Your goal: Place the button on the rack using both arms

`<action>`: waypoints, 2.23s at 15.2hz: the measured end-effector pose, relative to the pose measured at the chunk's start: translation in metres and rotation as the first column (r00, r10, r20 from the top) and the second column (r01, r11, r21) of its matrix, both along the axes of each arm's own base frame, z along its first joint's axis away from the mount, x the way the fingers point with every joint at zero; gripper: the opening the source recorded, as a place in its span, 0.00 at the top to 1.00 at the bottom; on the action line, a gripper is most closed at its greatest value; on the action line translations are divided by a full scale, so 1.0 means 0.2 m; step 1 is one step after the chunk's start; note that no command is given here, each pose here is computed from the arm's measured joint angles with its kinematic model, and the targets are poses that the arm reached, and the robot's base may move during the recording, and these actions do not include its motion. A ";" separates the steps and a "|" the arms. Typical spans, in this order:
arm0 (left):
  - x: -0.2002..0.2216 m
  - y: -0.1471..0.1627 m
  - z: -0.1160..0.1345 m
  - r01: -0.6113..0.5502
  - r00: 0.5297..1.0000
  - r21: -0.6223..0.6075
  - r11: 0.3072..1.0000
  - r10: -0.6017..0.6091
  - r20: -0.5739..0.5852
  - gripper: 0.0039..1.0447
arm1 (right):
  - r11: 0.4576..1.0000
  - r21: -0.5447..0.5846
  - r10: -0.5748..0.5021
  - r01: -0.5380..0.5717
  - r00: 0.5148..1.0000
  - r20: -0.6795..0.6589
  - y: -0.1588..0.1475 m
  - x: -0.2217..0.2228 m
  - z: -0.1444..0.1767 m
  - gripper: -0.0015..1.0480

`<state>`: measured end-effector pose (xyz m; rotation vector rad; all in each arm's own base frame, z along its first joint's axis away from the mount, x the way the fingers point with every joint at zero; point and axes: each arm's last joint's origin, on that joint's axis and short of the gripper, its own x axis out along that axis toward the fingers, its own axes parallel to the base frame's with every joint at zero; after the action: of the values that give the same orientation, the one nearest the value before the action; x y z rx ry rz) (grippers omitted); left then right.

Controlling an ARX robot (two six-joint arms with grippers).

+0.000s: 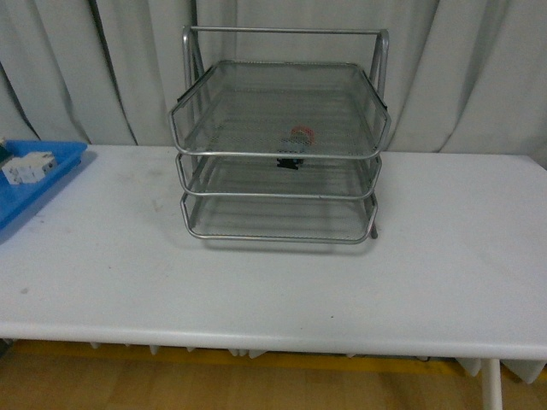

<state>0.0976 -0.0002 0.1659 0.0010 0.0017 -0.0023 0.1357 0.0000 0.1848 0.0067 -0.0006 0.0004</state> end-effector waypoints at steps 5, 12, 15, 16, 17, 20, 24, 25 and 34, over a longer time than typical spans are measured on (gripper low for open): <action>0.00 0.00 0.00 0.000 1.000 0.000 1.000 0.000 0.000 0.06 | 1.000 0.000 0.000 0.000 1.000 0.029 0.00 -0.07 -0.06 0.98; 0.00 0.00 0.00 0.000 1.000 0.000 1.000 0.000 0.000 0.06 | 1.000 0.000 0.000 0.000 1.000 0.014 0.00 -0.13 -0.07 0.98; 0.00 0.00 0.00 -0.001 1.000 0.000 1.000 0.001 0.000 0.06 | 1.000 0.000 0.000 0.000 1.000 -0.008 0.00 -0.19 -0.10 0.98; 0.00 0.00 0.00 0.000 1.000 0.000 1.000 0.000 0.001 0.06 | 1.000 0.000 -0.001 0.001 1.000 0.011 0.00 -0.19 -0.08 0.98; 0.00 0.00 0.00 0.000 1.000 0.000 1.000 0.000 0.000 0.06 | 1.000 0.000 -0.001 0.001 1.000 0.001 0.00 -0.19 -0.09 0.98; 0.00 0.00 0.00 0.000 1.000 0.000 1.000 0.000 0.000 0.06 | 1.000 -0.001 -0.001 0.001 1.000 0.003 0.00 -0.19 -0.09 0.98; 0.00 0.00 0.00 0.000 1.000 0.000 1.000 0.000 0.000 0.06 | 1.000 -0.002 -0.001 0.001 1.000 0.003 0.00 -0.19 -0.09 0.63; 0.00 0.00 0.00 0.000 1.000 0.000 1.000 0.000 0.000 0.06 | 1.000 -0.002 -0.001 0.001 1.000 0.003 0.00 -0.19 -0.09 0.61; 0.00 0.00 0.00 0.000 1.000 0.000 1.000 0.000 0.000 0.06 | 1.000 -0.001 -0.001 0.001 1.000 0.003 0.00 -0.19 -0.09 0.06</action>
<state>0.0976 -0.0002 0.1659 0.0010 0.0017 -0.0027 0.0972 0.0000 0.1667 0.0055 -0.0040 -0.0004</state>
